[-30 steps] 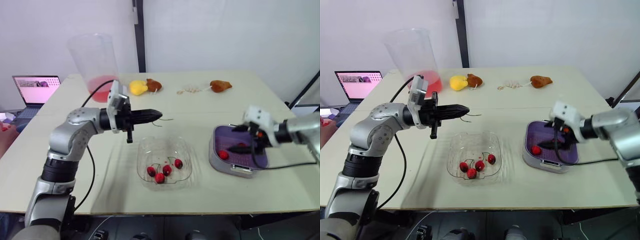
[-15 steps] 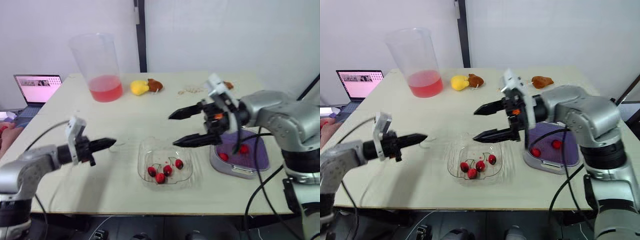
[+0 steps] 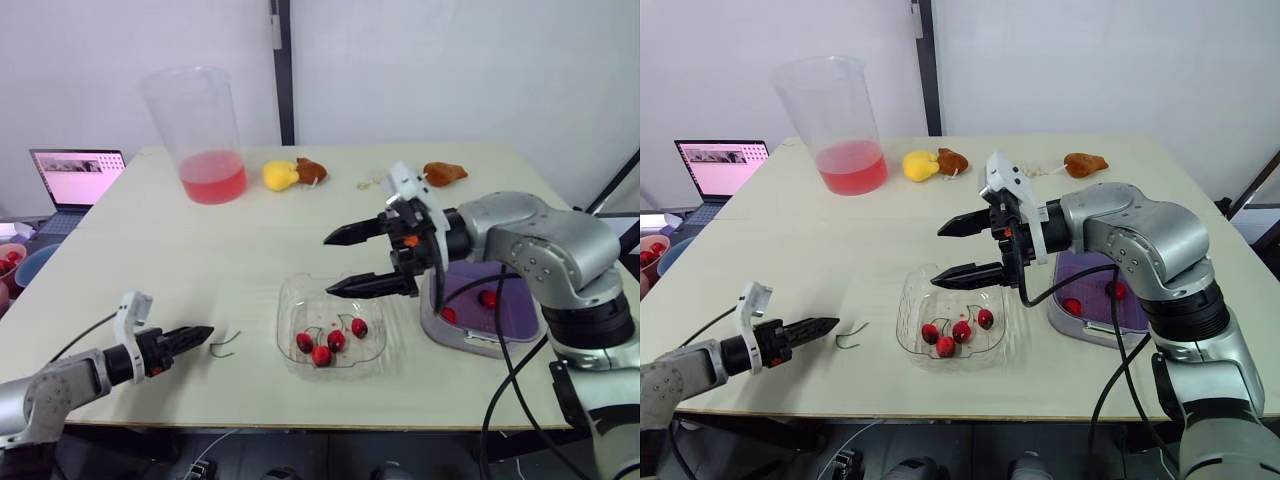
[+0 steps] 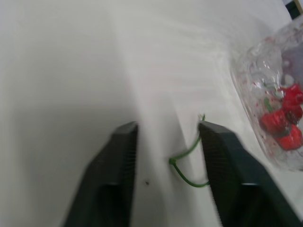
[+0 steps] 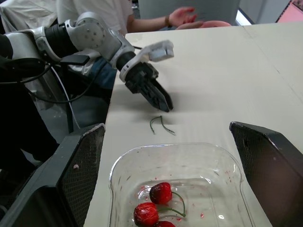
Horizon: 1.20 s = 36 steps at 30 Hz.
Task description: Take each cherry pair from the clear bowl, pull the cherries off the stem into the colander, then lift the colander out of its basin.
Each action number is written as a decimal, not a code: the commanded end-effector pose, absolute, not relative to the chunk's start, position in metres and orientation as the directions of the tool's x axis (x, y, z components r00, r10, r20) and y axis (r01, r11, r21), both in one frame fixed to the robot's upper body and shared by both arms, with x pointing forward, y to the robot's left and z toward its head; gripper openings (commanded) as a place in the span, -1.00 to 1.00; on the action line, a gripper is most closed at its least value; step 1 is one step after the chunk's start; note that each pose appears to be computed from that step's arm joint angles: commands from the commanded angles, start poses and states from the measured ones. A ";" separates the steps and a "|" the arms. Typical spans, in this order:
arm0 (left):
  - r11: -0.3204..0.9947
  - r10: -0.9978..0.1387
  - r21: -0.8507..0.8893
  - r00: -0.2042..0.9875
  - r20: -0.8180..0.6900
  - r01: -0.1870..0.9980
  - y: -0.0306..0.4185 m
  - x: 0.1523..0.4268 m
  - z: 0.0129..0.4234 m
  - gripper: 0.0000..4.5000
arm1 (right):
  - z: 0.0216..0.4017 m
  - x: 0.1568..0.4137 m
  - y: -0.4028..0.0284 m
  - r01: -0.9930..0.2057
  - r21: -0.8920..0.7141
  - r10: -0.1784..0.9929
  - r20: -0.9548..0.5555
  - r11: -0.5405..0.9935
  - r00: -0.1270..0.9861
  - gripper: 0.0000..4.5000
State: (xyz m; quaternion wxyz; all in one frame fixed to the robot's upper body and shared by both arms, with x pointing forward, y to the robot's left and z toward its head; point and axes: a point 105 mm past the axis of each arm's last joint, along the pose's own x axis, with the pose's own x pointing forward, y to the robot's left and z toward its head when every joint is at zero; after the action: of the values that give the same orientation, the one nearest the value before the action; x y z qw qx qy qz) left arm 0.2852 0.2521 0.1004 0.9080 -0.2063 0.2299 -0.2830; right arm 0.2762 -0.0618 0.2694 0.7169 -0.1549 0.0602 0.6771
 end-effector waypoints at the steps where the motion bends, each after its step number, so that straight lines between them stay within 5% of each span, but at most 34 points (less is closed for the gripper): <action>1: 0.815 -0.537 -0.398 0.807 -0.245 0.421 0.280 0.296 0.134 0.98 | 0.277 0.271 -0.066 -0.983 -0.179 0.953 -0.288 0.043 0.094 1.00; 5: 0.791 -0.575 -0.331 0.811 -0.111 0.515 0.277 0.300 0.176 0.99 | 0.273 0.271 -0.071 -0.979 -0.198 0.938 -0.324 0.057 0.120 1.00; 9: 0.550 -0.819 -0.268 0.574 0.011 0.791 0.212 0.276 0.214 0.99 | 0.265 0.276 -0.063 -0.938 -0.340 0.880 -0.425 0.060 0.211 1.00; 14: 0.403 -0.915 0.015 0.403 -0.010 0.915 0.174 0.264 0.244 0.99 | 0.252 0.274 -0.051 -0.926 -0.372 0.817 -0.516 0.058 0.258 1.00; 21: 0.258 -0.952 0.192 0.283 -0.115 0.947 0.158 0.260 0.249 0.99 | 0.222 0.285 -0.043 -0.960 -0.160 0.659 -0.700 0.228 0.273 1.00; 36: 0.253 -0.924 0.218 0.302 -0.235 0.943 0.169 0.265 0.219 0.99 | 0.165 0.295 -0.049 -0.924 -0.304 0.364 -0.854 0.233 0.373 1.00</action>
State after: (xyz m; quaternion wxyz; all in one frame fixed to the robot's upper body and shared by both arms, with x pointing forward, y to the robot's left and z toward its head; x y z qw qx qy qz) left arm 0.2685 0.1707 0.2118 0.7952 0.1446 0.0447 -0.5872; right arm 0.2922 -0.0515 0.1525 0.7046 -0.4044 0.3541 0.4632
